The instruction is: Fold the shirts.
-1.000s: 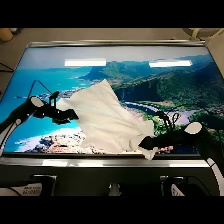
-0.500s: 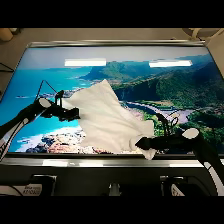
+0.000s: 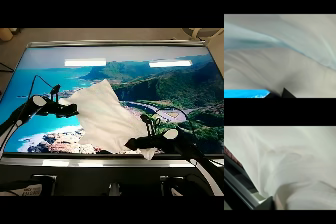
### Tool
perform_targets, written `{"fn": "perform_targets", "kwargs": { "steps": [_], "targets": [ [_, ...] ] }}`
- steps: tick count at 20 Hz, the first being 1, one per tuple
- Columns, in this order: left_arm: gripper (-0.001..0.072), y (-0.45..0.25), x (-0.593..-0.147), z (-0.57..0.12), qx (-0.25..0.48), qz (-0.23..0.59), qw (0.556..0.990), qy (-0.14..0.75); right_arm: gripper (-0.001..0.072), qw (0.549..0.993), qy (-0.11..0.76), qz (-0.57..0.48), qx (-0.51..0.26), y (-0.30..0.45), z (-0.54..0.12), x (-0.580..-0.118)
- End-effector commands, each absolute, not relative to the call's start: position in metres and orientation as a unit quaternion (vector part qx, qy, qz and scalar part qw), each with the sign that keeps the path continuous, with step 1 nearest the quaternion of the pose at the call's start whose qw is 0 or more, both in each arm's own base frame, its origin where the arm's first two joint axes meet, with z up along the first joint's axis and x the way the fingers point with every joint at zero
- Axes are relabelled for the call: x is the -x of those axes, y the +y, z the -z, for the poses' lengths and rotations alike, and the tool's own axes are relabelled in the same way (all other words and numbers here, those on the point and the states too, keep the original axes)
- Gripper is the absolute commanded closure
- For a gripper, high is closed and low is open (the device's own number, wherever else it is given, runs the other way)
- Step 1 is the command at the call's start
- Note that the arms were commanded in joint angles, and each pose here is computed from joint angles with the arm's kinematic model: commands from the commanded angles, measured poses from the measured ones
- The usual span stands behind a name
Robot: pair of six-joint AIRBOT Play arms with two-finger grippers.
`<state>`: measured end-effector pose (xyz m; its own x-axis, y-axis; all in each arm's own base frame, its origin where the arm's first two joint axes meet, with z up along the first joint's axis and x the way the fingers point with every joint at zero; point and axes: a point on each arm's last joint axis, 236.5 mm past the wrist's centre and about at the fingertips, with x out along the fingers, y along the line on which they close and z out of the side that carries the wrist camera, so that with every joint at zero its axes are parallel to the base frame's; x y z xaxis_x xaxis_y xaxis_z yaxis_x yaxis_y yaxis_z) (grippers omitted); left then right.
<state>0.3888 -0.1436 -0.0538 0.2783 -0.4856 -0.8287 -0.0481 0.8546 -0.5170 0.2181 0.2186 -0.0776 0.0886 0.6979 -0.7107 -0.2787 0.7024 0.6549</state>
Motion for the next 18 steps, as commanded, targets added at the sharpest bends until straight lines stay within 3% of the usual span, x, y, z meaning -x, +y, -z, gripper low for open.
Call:
{"fn": "perform_targets", "kwargs": {
  "steps": [1, 4, 7, 9, 11, 14, 18],
  "targets": [
    [0.0684, -0.144, -0.395, 0.009, 0.217, 0.163, 0.797, 0.54, 0.0693, 0.749, 0.534, -0.364, -0.143, 0.23, 0.056, -0.25],
    [0.0685, -0.138, -0.402, -0.099, 0.134, 0.21, 0.864, 0.438, 0.0694, 0.783, 0.461, -0.417, -0.005, 0.208, -0.03, -0.296],
    [0.0685, -0.116, -0.383, -0.279, 0.053, 0.208, 0.946, 0.245, 0.0694, 0.885, 0.289, -0.334, 0.145, 0.141, -0.214, -0.348],
    [0.0685, -0.108, -0.33, -0.412, 0.031, 0.209, 0.974, 0.085, 0.0694, 0.942, 0.112, -0.24, 0.208, 0.105, -0.372, -0.33],
    [0.0686, -0.102, -0.265, -0.502, 0.023, 0.211, 0.977, -0.035, 0.0694, 0.964, -0.002, -0.19, 0.184, 0.091, -0.471, -0.276],
    [0.0686, -0.098, -0.214, -0.538, 0.041, 0.215, 0.972, -0.09, 0.0694, 0.971, -0.008, -0.196, 0.136, 0.091, -0.487, -0.228],
    [0.0685, -0.104, -0.212, -0.511, 0.037, 0.227, 0.973, -0.03, 0.0694, 0.967, 0.038, -0.204, 0.149, 0.091, -0.465, -0.22]
  ]
}}
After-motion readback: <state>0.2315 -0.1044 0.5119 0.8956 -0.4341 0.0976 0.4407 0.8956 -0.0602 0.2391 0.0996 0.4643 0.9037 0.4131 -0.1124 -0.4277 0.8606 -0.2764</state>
